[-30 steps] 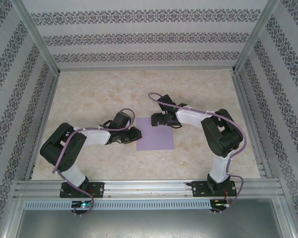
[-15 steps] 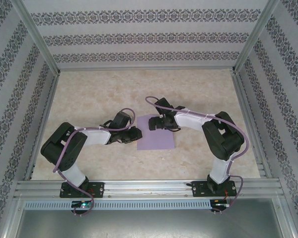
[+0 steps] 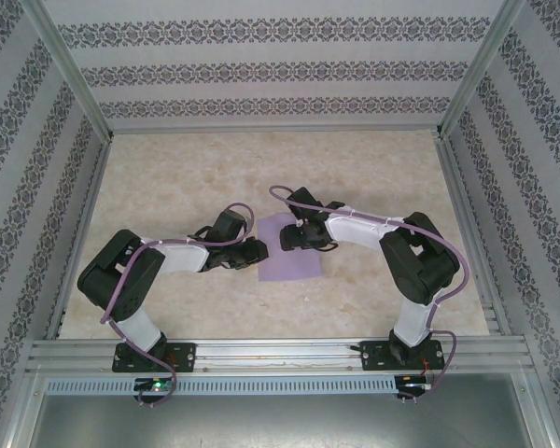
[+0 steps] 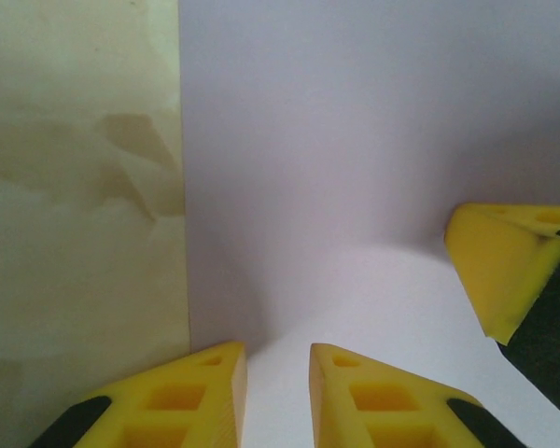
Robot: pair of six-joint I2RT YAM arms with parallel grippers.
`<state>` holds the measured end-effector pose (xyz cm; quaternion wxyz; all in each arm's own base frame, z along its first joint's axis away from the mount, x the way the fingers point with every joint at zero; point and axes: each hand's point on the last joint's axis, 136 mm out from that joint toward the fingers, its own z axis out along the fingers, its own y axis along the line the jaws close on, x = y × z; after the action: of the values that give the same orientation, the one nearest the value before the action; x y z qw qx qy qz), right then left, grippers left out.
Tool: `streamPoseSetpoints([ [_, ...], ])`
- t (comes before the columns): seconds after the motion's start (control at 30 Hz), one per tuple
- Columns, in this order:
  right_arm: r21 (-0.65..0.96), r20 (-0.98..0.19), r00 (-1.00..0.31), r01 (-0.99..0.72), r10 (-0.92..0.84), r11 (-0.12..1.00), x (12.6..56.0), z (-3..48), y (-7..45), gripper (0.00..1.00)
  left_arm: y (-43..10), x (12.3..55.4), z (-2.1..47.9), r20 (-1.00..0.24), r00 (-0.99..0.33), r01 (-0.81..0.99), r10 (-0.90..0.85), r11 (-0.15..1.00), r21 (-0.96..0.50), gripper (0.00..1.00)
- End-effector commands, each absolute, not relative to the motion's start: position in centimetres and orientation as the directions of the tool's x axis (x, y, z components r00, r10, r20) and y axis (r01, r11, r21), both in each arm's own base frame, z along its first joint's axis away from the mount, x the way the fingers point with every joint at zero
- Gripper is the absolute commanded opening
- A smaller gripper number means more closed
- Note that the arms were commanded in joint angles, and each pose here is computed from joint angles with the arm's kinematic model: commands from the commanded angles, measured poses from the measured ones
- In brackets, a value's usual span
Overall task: Fold a paper plane with a square sheet of paper (fold left side to right side)
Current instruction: Pick up the square sheet of paper from the center of the table.
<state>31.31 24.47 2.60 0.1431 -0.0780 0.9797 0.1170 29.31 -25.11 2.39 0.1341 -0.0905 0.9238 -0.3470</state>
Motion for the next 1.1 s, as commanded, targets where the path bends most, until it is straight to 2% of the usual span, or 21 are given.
streamPoseSetpoints([
  [0.0, 0.241, -0.278, -0.951, -0.207, -0.137, 0.948, 30.3, 3.2, 25.2, 0.61, -25.5, 29.0, 2.4, -0.188, -0.947, -0.067, -0.259, 0.736, -0.673, 0.28],
  [0.2, 0.326, -0.260, -0.956, -0.218, -0.134, 0.920, 29.6, 3.7, 26.0, 0.45, -25.2, 29.4, 4.2, -0.234, -0.935, -0.036, -0.267, 0.727, -0.685, 0.37],
  [0.47, 0.521, -0.293, -0.951, -0.242, -0.095, 0.818, 28.9, 7.2, 27.0, 0.37, -21.8, 30.1, 8.1, -0.344, -0.882, -0.002, -0.322, 0.732, -0.682, 0.54],
  [0.7, 0.701, -0.341, -0.940, -0.262, -0.011, 0.663, 28.6, 12.2, 26.9, 0.33, -17.7, 30.3, 12.6, -0.431, -0.799, 0.038, -0.419, 0.680, -0.732, 0.73],
  [0.87, 0.778, -0.415, -0.910, -0.340, 0.026, 0.529, 28.1, 17.3, 26.3, 0.33, -16.7, 29.9, 17.3, -0.518, -0.732, 0.195, -0.442, 0.593, -0.781, 0.82],
  [1.07, 0.814, -0.514, -0.856, -0.464, 0.059, 0.350, 26.6, 24.3, 25.3, 0.31, -17.7, 28.3, 23.4, -0.634, -0.650, 0.435, -0.418, 0.480, -0.762, 0.94],
])
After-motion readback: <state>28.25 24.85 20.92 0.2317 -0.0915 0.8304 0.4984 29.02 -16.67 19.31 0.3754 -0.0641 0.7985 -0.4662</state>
